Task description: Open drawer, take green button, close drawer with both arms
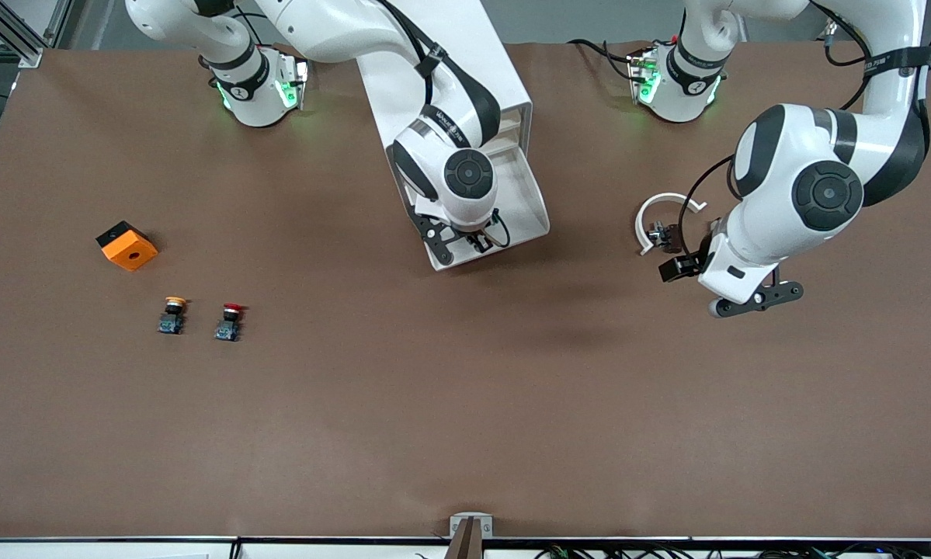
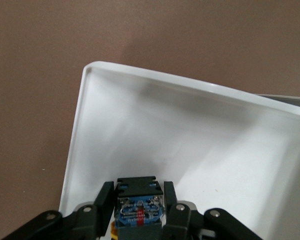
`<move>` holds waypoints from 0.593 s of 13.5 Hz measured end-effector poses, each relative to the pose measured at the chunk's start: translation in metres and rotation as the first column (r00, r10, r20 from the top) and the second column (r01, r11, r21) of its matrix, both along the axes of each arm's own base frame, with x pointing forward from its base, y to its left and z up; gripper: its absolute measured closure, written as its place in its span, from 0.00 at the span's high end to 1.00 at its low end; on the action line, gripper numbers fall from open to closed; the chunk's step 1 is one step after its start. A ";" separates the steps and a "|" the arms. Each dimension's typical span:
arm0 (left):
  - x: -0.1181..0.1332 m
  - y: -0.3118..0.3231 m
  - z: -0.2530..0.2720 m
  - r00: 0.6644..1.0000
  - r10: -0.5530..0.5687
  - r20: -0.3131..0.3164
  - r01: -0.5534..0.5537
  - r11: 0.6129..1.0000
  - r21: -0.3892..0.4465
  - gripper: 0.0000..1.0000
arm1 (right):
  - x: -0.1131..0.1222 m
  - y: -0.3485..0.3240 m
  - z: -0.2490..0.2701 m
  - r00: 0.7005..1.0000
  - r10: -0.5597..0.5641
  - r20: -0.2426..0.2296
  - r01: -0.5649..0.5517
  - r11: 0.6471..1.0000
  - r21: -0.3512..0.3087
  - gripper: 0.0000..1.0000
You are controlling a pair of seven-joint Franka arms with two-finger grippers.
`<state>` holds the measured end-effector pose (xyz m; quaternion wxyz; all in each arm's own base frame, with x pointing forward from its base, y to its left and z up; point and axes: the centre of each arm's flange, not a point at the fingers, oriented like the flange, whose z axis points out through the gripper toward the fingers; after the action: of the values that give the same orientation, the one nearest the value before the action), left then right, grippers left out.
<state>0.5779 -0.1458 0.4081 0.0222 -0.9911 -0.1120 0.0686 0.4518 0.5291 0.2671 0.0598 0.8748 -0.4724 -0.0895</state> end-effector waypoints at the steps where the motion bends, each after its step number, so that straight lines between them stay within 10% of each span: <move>1: -0.001 0.000 -0.001 1.000 -0.004 -0.004 0.004 1.000 0.000 1.00 | 0.000 0.000 0.000 1.000 0.000 0.000 0.000 1.000 0.000 0.42; 8: -0.003 -0.009 -0.021 0.999 -0.020 -0.040 0.020 1.000 0.013 1.00 | 0.003 0.000 0.004 1.000 -0.002 0.007 0.002 1.000 0.005 0.42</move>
<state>0.5751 -0.1544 0.3869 0.0317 -0.9904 -0.1021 0.0872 0.4546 0.5296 0.2711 0.0558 0.8747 -0.4734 -0.0878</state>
